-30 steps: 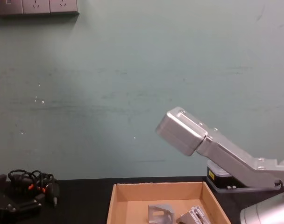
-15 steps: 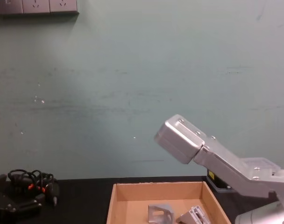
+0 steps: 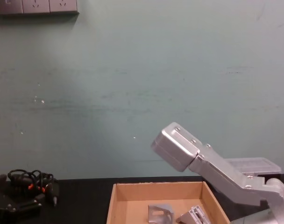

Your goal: Use one hand to pick up the angle iron from the table and place it into the box.

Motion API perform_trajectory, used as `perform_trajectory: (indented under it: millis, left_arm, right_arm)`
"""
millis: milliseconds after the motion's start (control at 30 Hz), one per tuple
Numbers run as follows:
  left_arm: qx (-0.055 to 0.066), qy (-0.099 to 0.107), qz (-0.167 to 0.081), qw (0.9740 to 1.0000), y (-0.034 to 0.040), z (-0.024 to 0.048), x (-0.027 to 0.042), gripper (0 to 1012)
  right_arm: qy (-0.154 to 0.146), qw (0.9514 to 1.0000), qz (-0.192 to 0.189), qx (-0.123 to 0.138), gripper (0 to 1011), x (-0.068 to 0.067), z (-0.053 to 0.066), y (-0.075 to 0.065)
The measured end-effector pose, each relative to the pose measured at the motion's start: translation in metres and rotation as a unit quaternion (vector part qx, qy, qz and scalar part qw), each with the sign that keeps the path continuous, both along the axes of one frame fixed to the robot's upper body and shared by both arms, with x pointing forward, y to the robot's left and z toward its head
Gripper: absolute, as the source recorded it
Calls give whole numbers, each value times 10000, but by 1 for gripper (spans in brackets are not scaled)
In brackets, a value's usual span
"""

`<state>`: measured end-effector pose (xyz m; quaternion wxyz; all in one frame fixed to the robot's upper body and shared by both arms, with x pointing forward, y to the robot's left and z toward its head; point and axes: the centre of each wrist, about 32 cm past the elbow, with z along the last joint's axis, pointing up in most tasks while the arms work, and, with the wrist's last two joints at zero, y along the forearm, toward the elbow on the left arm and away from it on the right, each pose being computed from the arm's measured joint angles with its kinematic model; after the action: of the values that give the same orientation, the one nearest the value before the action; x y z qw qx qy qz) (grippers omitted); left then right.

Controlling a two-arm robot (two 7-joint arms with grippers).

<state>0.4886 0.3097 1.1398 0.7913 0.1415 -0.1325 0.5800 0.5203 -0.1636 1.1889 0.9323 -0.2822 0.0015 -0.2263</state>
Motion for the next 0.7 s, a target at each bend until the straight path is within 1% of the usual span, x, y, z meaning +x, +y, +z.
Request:
perform_trajectory:
  millis: [300,533,700]
  left_arm:
    - [0,0,0,10000,0,0,0,1011]
    - [0,0,0,10000,0,0,0,1011]
    - [0,0,0,10000,0,0,0,1011]
  right_arm:
    - [19,10000,5,21,1000,33,-41,17]
    - [111,9999,32,15,1000,72,-80,30]
    - [107,9999,36,15,1000,70,-77,29]
